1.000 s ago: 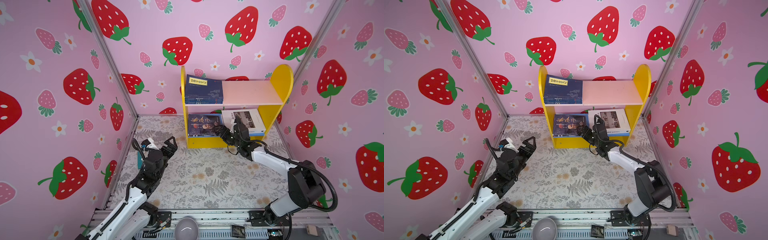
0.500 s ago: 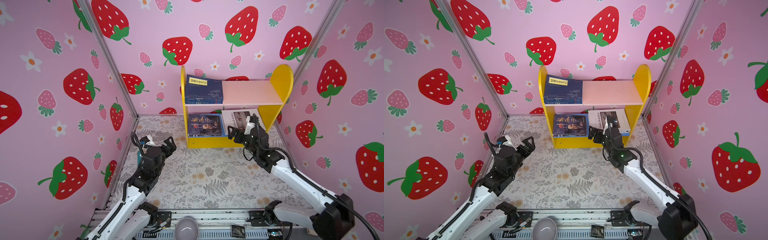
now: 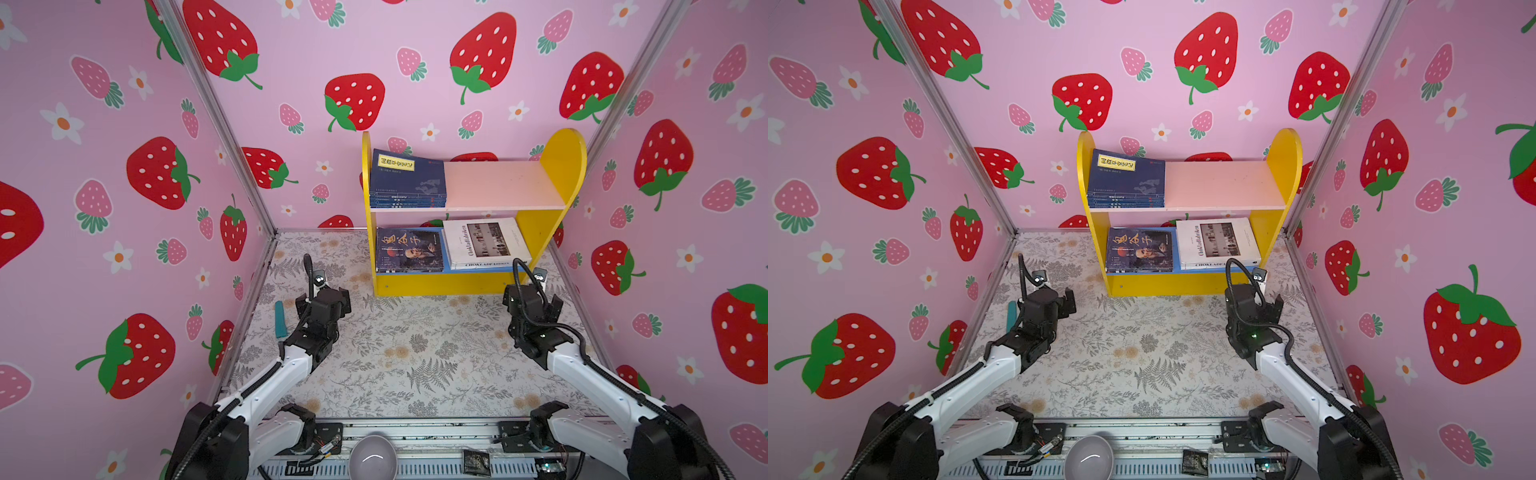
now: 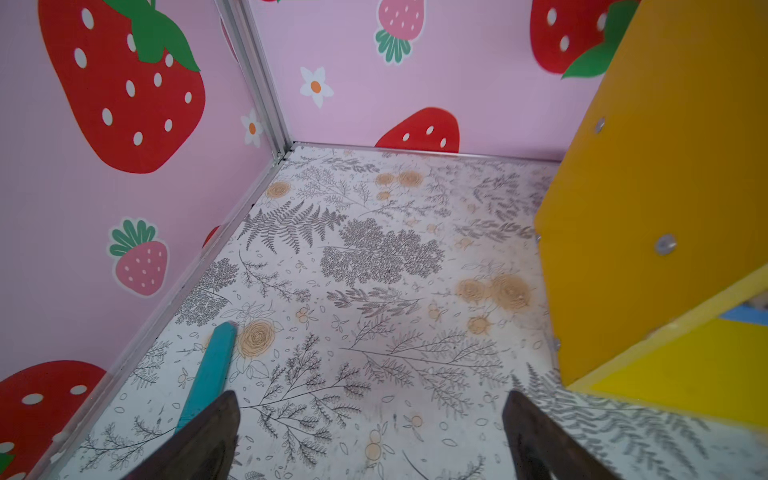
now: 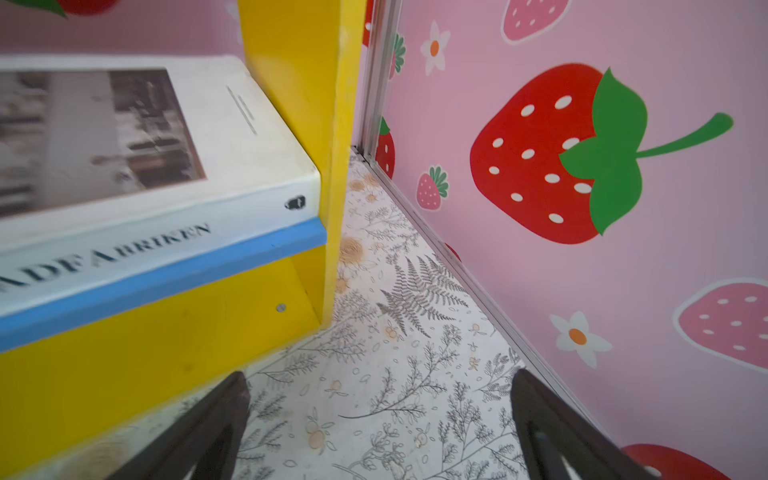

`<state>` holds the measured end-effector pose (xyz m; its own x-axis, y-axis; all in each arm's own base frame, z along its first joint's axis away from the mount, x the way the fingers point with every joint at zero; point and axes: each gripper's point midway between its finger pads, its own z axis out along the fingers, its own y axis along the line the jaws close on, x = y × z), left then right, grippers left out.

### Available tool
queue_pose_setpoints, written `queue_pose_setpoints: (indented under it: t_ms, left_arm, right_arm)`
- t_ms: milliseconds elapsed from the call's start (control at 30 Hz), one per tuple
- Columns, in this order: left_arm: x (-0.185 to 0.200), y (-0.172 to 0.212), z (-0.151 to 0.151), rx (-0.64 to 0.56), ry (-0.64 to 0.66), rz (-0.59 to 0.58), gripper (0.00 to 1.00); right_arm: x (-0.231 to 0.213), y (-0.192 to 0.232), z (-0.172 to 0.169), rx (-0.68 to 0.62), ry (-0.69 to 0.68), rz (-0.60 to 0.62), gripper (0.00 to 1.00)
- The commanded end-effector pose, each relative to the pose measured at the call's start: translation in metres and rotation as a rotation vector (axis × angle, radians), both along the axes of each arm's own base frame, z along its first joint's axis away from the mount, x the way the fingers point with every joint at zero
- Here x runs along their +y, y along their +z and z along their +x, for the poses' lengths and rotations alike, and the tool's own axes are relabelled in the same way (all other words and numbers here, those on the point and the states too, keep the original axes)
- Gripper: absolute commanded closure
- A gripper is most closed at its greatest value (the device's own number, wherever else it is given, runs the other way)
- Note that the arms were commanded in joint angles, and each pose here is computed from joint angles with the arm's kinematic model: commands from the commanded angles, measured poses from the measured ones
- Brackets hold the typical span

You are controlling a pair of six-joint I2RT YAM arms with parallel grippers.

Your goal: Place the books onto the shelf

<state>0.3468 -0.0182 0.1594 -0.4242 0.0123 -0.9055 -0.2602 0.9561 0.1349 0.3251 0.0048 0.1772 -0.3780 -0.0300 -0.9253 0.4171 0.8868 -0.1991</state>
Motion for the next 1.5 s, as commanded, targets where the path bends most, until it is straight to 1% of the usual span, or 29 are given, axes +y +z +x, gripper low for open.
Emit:
queue_pose_setpoints:
  t_ms: [0,33,133,200,233,267,300,333,367,433,533,567,600,667,733,767,800,833,867,900,933,1000,1067,1133,1200,1267,1467]
  left_arm:
    - [0.02,-0.005,0.008,-0.038,0.033,0.071,0.01]
    - [0.024,-0.013,0.008,-0.036,0.034,0.054,0.01]
    - [0.033,-0.036,0.01,-0.056,0.022,-0.018,0.01]
    - [0.038,-0.041,0.016,-0.054,0.029,-0.025,0.01]
    - [0.036,-0.04,0.02,-0.055,0.01,-0.027,0.01]
    - [0.034,-0.039,0.025,-0.075,-0.011,-0.034,0.01]
    - [0.034,-0.039,0.03,-0.083,-0.022,-0.017,0.01]
    - [0.038,-0.039,0.033,-0.079,-0.001,-0.001,0.01]
    - [0.038,-0.042,0.036,-0.07,-0.011,0.0,0.01]
    - [0.037,-0.05,0.039,-0.087,-0.032,-0.002,0.01]
    - [0.045,-0.063,0.044,-0.116,-0.008,-0.029,0.01]
    - [0.045,-0.065,0.046,-0.093,-0.01,-0.032,0.01]
    - [0.044,-0.068,0.046,-0.057,-0.023,-0.044,0.01]
    - [0.049,-0.068,0.048,-0.071,-0.007,-0.06,0.01]
    - [0.052,-0.069,0.049,-0.06,0.004,-0.07,0.01]
    - [0.054,-0.07,0.049,-0.056,0.006,-0.082,0.01]
    - [0.055,-0.071,0.049,-0.049,0.002,-0.096,0.01]
    - [0.055,-0.071,0.049,-0.053,0.002,-0.094,0.01]
    - [0.055,-0.071,0.049,-0.051,0.001,-0.095,0.01]
    - [0.055,-0.071,0.049,-0.049,-0.002,-0.097,0.01]
    - [0.055,-0.071,0.049,-0.051,0.002,-0.097,0.01]
    - [0.052,-0.072,0.051,-0.042,-0.021,-0.097,0.01]
    - [0.041,-0.073,0.055,-0.025,-0.1,-0.113,0.01]
    - [0.03,-0.075,0.057,-0.008,-0.174,-0.127,0.01]
    - [0.03,-0.076,0.057,-0.007,-0.183,-0.141,0.01]
    - [0.03,-0.076,0.058,-0.008,-0.185,-0.142,0.01]
    - [0.031,-0.075,0.056,-0.013,-0.183,-0.138,0.01]
  right_arm:
    - [-0.009,-0.013,0.005,-0.024,0.002,0.027,0.0]
    - [-0.012,-0.017,0.005,-0.043,0.013,0.037,0.0]
    - [-0.024,-0.017,-0.001,-0.182,0.032,0.063,0.0]
    - [-0.031,-0.017,-0.006,-0.26,0.049,0.098,0.0]
    - [-0.031,-0.015,-0.006,-0.285,0.061,0.099,0.0]
    - [-0.033,-0.013,-0.005,-0.302,0.064,0.088,0.0]
    - [-0.035,-0.012,-0.004,-0.316,0.063,0.071,0.0]
    - [-0.036,-0.013,-0.003,-0.322,0.062,0.054,0.0]
    - [-0.036,-0.013,-0.002,-0.337,0.067,0.041,0.0]
    - [-0.033,-0.015,0.0,-0.361,0.093,0.033,0.0]
    - [-0.029,-0.019,0.005,-0.375,0.116,0.005,0.0]
    - [-0.031,-0.021,0.006,-0.38,0.111,0.005,0.0]
    - [-0.03,-0.027,0.009,-0.368,0.123,0.014,0.0]
    - [-0.02,-0.026,0.015,-0.371,0.185,-0.009,0.0]
    - [-0.008,-0.034,0.023,-0.324,0.256,-0.013,0.0]
    - [-0.005,-0.04,0.027,-0.307,0.27,-0.02,0.0]
    - [-0.004,-0.041,0.032,-0.318,0.272,-0.038,0.0]
    - [0.0,-0.043,0.038,-0.3,0.288,-0.046,0.0]
    - [0.004,-0.054,0.047,-0.216,0.308,-0.031,0.0]
    - [0.003,-0.055,0.052,-0.214,0.327,-0.005,0.0]
    - [-0.001,-0.054,0.054,-0.233,0.317,0.007,0.0]
    - [-0.001,-0.057,0.055,-0.201,0.321,0.017,0.0]
    - [-0.001,-0.055,0.055,-0.219,0.322,0.013,0.0]
    - [-0.001,-0.057,0.055,-0.205,0.326,0.015,0.0]
    - [0.012,-0.059,0.06,-0.189,0.418,0.016,0.0]
    - [0.017,-0.061,0.061,-0.176,0.466,0.026,0.0]
    - [0.017,-0.059,0.06,-0.185,0.469,0.024,0.0]
